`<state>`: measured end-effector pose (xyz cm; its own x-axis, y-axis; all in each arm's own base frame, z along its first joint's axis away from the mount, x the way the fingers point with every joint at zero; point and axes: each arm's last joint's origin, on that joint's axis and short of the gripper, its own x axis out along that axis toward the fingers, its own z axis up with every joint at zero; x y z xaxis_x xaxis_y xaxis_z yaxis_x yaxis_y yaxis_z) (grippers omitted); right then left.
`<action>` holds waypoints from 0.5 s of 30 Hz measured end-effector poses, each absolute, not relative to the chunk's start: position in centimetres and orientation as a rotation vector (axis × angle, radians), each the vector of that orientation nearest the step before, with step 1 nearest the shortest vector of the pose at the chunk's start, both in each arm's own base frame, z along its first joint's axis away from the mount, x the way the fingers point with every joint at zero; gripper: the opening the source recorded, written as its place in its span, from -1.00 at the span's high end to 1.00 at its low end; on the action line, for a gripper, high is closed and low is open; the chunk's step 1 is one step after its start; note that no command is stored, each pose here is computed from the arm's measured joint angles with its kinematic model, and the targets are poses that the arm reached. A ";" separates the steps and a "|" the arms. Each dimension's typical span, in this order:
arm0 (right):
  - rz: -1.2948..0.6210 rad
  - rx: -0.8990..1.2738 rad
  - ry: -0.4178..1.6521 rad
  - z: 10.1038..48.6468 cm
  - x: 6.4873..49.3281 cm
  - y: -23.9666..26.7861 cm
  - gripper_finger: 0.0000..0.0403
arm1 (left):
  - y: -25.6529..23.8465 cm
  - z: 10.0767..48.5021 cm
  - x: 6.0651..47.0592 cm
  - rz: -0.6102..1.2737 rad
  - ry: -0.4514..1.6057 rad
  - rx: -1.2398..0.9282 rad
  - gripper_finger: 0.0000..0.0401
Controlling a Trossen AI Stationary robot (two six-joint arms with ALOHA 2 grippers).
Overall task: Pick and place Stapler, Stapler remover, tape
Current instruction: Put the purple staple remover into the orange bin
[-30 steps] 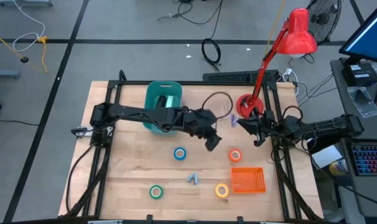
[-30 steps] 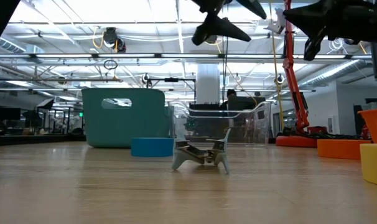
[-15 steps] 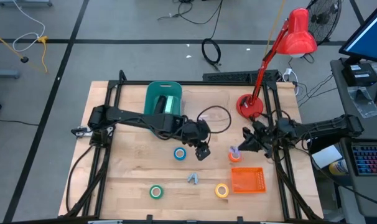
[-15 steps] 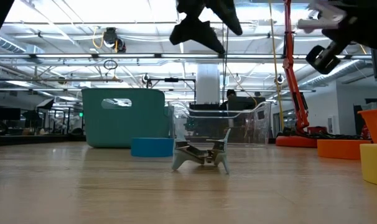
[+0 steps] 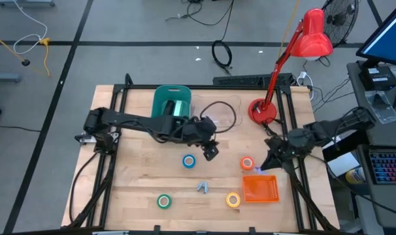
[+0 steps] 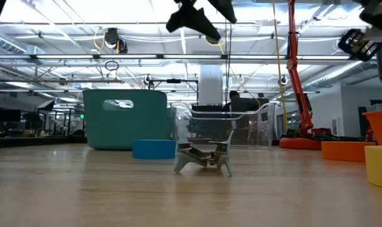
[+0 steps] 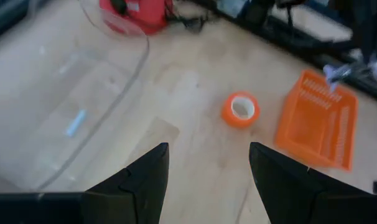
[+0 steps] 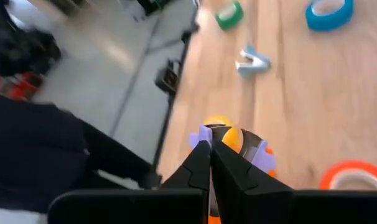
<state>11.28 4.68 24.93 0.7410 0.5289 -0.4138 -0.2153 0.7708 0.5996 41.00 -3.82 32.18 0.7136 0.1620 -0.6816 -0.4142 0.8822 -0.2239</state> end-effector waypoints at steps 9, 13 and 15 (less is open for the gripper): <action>0.466 0.451 0.843 24.9 12.1 7.8 1.00 | -5.3 32.9 36.5 0.298 0.479 -0.376 -0.12; 0.492 0.407 0.936 24.3 12.8 9.5 1.00 | -5.8 32.0 34.3 0.310 0.434 -0.384 -0.12; 0.491 0.385 0.970 24.2 13.2 10.3 1.00 | -5.9 31.6 33.1 0.326 0.415 -0.381 -0.12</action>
<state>13.20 10.27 24.23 0.4716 0.5561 -0.6843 -0.2219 0.8259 0.5183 33.12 -5.94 31.63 0.8657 0.2272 -0.4459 -0.3798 0.8785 -0.2898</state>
